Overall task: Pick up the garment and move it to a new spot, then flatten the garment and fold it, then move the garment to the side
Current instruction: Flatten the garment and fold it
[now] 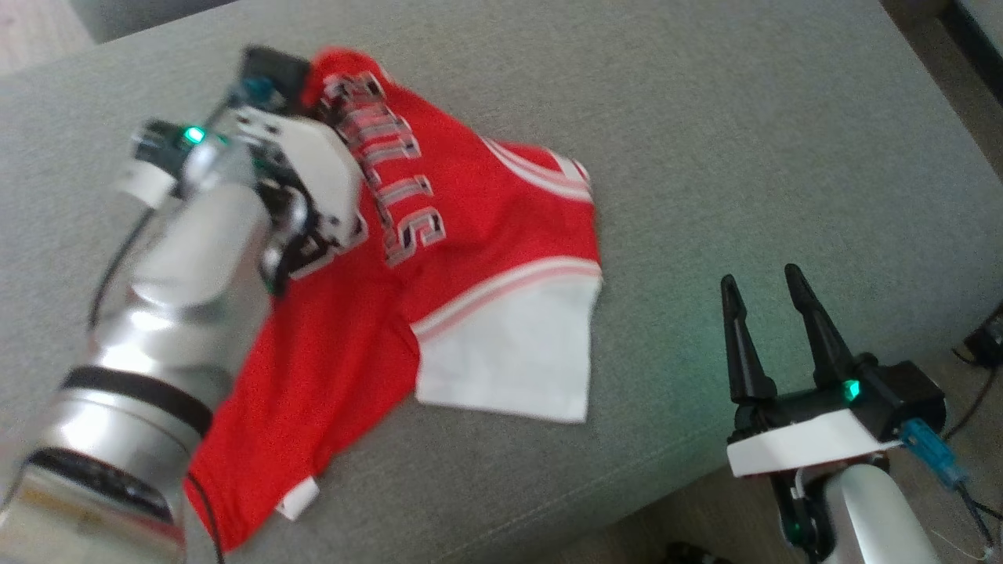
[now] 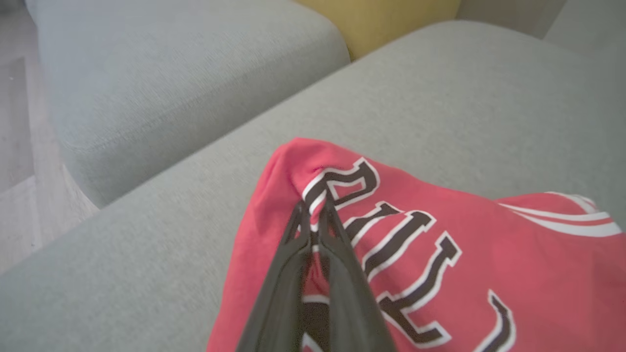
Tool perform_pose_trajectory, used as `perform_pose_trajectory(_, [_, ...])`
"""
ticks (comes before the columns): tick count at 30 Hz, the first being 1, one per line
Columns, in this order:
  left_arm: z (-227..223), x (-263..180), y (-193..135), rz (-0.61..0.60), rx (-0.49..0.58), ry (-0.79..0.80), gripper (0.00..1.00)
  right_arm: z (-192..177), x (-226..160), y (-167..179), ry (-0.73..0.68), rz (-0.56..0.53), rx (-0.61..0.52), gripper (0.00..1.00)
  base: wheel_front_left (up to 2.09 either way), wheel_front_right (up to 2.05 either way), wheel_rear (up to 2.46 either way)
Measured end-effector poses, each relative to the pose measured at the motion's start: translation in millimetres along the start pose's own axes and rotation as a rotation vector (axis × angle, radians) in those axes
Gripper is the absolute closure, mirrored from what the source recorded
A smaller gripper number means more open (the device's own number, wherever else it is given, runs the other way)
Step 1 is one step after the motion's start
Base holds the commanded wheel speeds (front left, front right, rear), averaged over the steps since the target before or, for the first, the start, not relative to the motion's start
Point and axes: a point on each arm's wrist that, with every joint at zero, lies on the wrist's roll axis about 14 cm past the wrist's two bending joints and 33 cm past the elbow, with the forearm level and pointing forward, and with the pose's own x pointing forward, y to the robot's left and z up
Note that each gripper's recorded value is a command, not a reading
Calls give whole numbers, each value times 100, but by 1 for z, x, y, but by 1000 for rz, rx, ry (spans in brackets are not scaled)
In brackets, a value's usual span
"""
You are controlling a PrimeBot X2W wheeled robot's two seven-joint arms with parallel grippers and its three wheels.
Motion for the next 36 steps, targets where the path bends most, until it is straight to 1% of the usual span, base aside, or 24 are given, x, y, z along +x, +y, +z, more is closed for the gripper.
perform_pose_trajectory(6, [32, 15, 33, 78, 5, -123, 100, -5, -6, -9, 21, -33, 5, 0, 0, 0, 0])
perform_pose_trajectory(9, [47, 18, 48, 126, 29, -192, 100, -7, -8, -13, 27, -50, 10, 0, 0, 0, 0])
perform_pose_trajectory(11, [52, 19, 55, 152, 19, -219, 100, -8, -9, -15, 30, -54, 9, 0, 0, 0, 0])
perform_pose_trajectory(12, [50, 18, 57, 158, 16, -216, 96, -7, -9, -15, 30, -54, 9, 0, 0, 0, 0])
perform_pose_trajectory(13, [47, 18, 58, 159, 13, -205, 64, -7, -8, -15, 27, -53, 9, 0, 0, 0, 0])
perform_pose_trajectory(14, [44, 16, 58, 159, 13, -200, 0, -6, -8, -14, 24, -52, 10, 0, 0, 0, 0])
perform_pose_trajectory(20, [57, 1, 60, 173, -38, -263, 0, 7, -3, -8, -20, -28, 3, 0, 0, 0, 0])
perform_pose_trajectory(23, [70, -14, 59, 200, -134, -335, 0, 18, 0, -7, -58, -18, -7, 0, 0, 0, 0])
perform_pose_trajectory(26, [75, -39, 54, 228, -213, -409, 0, 31, 2, -4, -102, -2, -21, 0, 0, 0, 0])
perform_pose_trajectory(29, [52, -70, 48, 273, -268, -422, 0, 40, 2, 2, -131, 18, -38, 0, 0, 0, 0])
perform_pose_trajectory(33, [-2, -117, 32, 339, -328, -372, 0, 34, -3, 7, -118, 38, -62, 0, 0, 0, 0])
perform_pose_trajectory(36, [-25, -155, 27, 402, -350, -367, 0, 34, -2, 16, -121, 70, -81, 0, 0, 0, 0])
